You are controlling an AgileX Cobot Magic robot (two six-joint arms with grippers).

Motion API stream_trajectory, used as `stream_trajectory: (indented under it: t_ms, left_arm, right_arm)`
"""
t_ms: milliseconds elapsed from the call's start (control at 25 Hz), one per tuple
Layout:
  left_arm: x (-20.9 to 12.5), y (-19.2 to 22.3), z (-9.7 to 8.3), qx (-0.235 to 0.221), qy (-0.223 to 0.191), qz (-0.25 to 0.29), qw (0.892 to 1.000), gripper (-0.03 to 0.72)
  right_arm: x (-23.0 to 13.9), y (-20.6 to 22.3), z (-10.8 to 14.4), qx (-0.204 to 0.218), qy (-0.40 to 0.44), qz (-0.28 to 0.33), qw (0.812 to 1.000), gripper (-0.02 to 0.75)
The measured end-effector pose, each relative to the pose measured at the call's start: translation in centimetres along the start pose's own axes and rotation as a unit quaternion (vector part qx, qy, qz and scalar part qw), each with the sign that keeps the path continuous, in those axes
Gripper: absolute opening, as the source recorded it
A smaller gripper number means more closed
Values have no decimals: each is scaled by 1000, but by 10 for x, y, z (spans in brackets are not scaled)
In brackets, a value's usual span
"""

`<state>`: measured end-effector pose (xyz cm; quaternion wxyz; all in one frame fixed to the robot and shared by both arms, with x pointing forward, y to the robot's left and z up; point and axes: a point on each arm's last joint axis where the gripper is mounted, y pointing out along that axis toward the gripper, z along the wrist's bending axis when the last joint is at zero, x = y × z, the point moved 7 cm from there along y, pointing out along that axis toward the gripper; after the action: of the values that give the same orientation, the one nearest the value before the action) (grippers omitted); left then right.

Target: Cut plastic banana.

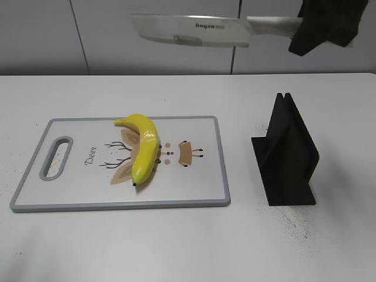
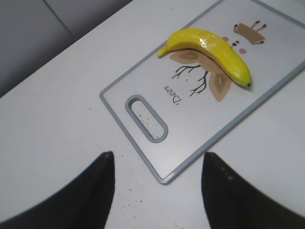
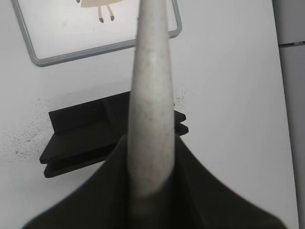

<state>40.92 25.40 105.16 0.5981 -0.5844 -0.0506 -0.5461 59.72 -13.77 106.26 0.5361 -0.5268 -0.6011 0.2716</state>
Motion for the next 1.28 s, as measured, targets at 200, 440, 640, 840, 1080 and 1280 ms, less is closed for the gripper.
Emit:
stream_trajectory:
  t_ms: [200, 440, 640, 840, 1080, 1280]
  left_arm:
    - [28, 36, 22, -50, 66, 17, 996, 553]
    - [77, 86, 39, -102, 139, 9, 985, 553]
    - [104, 125, 25, -158, 195, 14, 968, 553]
    - [103, 163, 5, -201, 235, 48, 950, 551]
    - [93, 195, -6, -218, 244, 69, 942, 510]
    - [85, 211, -11, -229, 242, 83, 939, 449]
  right_arm:
    - [-3, 35, -2, 35, -45, 13, 998, 160]
    - [-1, 70, -1, 68, -95, 21, 993, 160]
    - [16, 96, 10, 97, -111, 10, 989, 160]
    - [27, 111, 11, 102, -109, -21, 989, 160]
    - [30, 117, 12, 107, -112, -34, 987, 160]
    - [37, 122, 17, 122, -113, -58, 984, 160]
